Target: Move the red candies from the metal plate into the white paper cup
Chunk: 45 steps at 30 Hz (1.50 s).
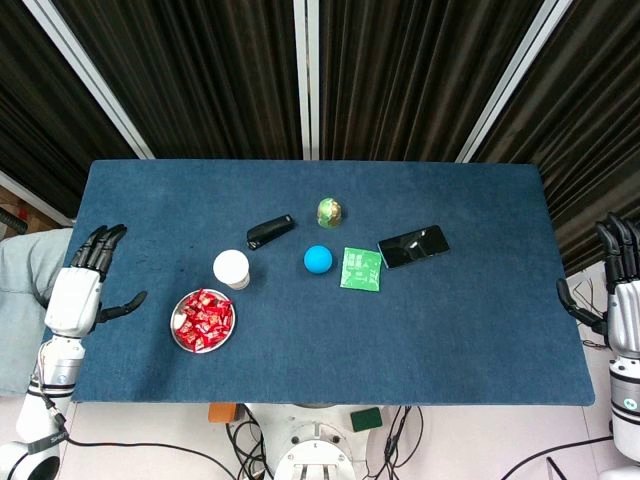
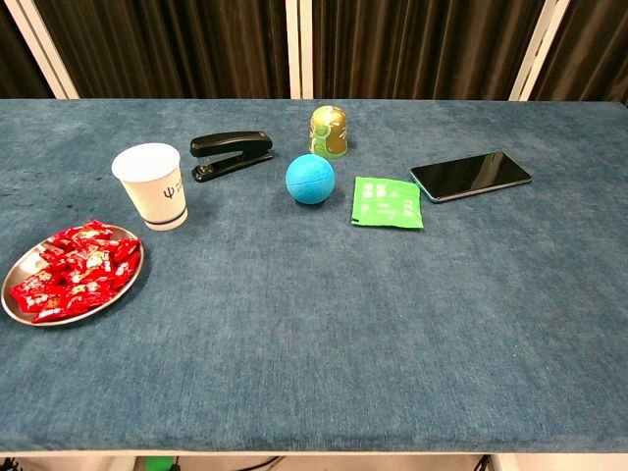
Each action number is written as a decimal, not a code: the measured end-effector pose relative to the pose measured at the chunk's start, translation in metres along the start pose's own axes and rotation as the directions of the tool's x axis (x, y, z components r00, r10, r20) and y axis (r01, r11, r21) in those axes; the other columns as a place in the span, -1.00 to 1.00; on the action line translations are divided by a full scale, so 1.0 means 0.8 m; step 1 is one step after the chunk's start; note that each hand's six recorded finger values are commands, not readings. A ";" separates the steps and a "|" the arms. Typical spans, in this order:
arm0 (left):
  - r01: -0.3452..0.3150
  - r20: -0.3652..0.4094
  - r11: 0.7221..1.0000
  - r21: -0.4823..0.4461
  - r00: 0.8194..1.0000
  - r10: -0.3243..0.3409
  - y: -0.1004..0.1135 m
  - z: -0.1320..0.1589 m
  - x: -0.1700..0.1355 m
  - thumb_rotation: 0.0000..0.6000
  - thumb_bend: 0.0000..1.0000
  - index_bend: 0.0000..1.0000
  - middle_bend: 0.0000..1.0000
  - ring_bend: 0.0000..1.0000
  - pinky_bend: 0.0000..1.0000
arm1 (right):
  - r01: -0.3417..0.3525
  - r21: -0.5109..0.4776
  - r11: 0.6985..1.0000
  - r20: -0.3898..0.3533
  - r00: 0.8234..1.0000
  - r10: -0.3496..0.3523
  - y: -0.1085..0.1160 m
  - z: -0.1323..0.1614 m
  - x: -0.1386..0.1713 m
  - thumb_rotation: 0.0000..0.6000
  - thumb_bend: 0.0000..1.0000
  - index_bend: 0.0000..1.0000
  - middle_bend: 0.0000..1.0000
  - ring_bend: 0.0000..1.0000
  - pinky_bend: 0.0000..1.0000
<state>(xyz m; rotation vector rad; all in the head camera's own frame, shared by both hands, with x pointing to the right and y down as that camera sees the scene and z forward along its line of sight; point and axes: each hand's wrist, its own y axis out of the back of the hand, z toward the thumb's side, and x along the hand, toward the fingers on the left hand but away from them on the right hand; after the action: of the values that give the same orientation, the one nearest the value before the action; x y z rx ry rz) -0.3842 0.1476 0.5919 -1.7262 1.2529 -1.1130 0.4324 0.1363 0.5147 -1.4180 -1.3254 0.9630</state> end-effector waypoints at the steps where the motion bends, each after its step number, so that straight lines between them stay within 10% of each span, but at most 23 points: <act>1: 0.004 0.001 1.000 -0.003 1.000 -0.004 -0.003 0.001 0.001 0.99 -0.68 -0.91 -0.86 -0.98 -0.66 | 0.009 -0.007 1.000 -0.009 1.000 -0.009 0.000 0.005 -0.003 1.00 -0.33 -1.00 -1.00 -1.00 -1.00; 22: 0.118 0.027 0.993 0.014 0.993 -0.119 -0.026 0.026 -0.013 1.00 -0.68 -0.83 -0.83 -0.97 -0.64 | 0.048 -0.016 0.999 0.011 0.999 -0.048 0.020 -0.010 0.011 1.00 -0.32 -1.00 -1.00 -1.00 -1.00; 32: 0.377 0.098 0.924 0.070 0.919 -0.382 -0.101 0.059 -0.034 1.00 -0.67 -0.82 -0.77 -0.90 -0.61 | 0.036 -0.002 0.999 0.056 0.998 -0.036 0.017 -0.028 0.023 1.00 -0.32 -1.00 -1.00 -1.00 -1.00; 45: 0.460 0.058 0.862 0.213 0.875 -0.481 -0.152 0.050 -0.016 1.00 -0.56 -0.51 -0.67 -0.90 -0.63 | 0.018 0.038 0.999 0.114 0.993 -0.022 0.022 -0.053 0.043 1.00 -0.32 -1.00 -1.00 -1.00 -1.00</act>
<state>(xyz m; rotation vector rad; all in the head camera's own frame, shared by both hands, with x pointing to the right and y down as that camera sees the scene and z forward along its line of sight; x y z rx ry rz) -0.3080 0.1954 0.6835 -1.9658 0.6358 -1.3424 0.4813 0.1658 0.5101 -1.3360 -1.3960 1.0638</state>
